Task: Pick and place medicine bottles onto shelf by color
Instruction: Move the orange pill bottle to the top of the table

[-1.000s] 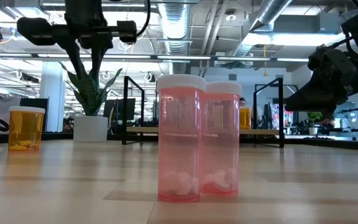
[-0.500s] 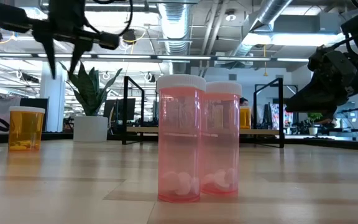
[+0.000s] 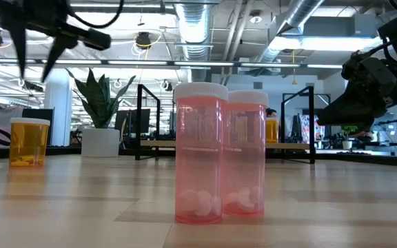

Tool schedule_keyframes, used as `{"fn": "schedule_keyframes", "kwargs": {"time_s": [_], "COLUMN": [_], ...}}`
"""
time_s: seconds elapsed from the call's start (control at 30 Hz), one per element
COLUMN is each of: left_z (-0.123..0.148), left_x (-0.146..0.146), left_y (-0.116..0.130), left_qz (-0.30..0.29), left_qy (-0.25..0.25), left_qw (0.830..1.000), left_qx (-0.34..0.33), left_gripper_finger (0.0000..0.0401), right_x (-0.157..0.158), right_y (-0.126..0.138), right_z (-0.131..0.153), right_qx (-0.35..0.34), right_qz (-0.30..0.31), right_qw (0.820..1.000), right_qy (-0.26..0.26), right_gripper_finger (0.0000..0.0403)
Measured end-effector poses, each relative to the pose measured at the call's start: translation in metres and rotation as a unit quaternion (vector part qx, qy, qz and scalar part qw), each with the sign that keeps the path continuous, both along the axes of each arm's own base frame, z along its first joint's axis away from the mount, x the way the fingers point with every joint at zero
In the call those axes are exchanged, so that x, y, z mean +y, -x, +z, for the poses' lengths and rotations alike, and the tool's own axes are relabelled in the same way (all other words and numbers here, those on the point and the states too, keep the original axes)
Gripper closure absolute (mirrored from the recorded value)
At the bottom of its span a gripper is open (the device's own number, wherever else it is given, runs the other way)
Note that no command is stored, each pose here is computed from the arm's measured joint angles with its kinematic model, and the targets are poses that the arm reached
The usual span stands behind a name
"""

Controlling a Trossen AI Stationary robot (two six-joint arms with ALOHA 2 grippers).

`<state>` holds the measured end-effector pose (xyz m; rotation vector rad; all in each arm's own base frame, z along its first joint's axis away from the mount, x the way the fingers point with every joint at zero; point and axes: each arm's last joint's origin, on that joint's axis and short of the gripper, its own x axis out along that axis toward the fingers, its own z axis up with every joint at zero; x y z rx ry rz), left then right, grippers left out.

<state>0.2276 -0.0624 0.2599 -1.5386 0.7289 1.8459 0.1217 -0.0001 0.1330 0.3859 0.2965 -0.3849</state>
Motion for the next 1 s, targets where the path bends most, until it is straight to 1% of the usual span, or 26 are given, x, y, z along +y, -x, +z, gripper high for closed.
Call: {"fn": "schedule_keyframes", "kwargs": {"time_s": [0.1,0.27,0.4,0.47,0.63,0.7,0.77,0.9,1.0], "left_z": [0.000,0.000,0.001,0.001,0.001,0.001,0.001,0.001,0.001], "left_x": [-0.007,-0.011,-0.011,-0.011,-0.011,-0.011,-0.011,-0.014,-0.014], "left_y": [0.003,0.004,0.004,0.004,0.004,0.004,0.004,0.004,0.005], "left_qz": [0.005,-0.011,0.019,0.032,0.035,0.035,0.036,0.006,-0.012], "left_qy": [0.001,-0.042,-0.067,-0.068,-0.066,-0.072,-0.068,-0.061,-0.088], "left_qw": [1.000,0.999,0.997,0.997,0.997,0.996,0.997,0.998,0.995], "left_qx": [0.006,-0.009,-0.023,-0.027,-0.028,-0.030,-0.029,-0.028,-0.035], "left_gripper_finger": [0.0310,0.0310,0.0298,0.0286,0.0255,0.0249,0.0247,0.0246,0.0250], "right_x": [0.000,0.000,0.000,0.000,0.000,0.000,0.000,0.000,0.000], "right_y": [0.000,0.000,0.000,0.000,0.000,0.000,0.000,0.000,0.000], "right_z": [0.000,0.000,0.000,0.000,0.000,0.000,0.000,0.000,0.000], "right_qx": [0.000,0.000,0.000,0.000,0.000,0.000,0.000,0.000,0.000], "right_qz": [0.000,0.000,0.000,0.000,0.000,0.000,0.000,0.000,0.000], "right_qw": [1.000,1.000,1.000,1.000,1.000,1.000,1.000,1.000,1.000], "right_qy": [0.000,0.000,0.000,0.000,0.000,0.000,0.000,0.000,0.000], "right_gripper_finger": [0.0241,0.0241,0.0241,0.0241,0.0241,0.0241,0.0241,0.0241,0.0241]}}
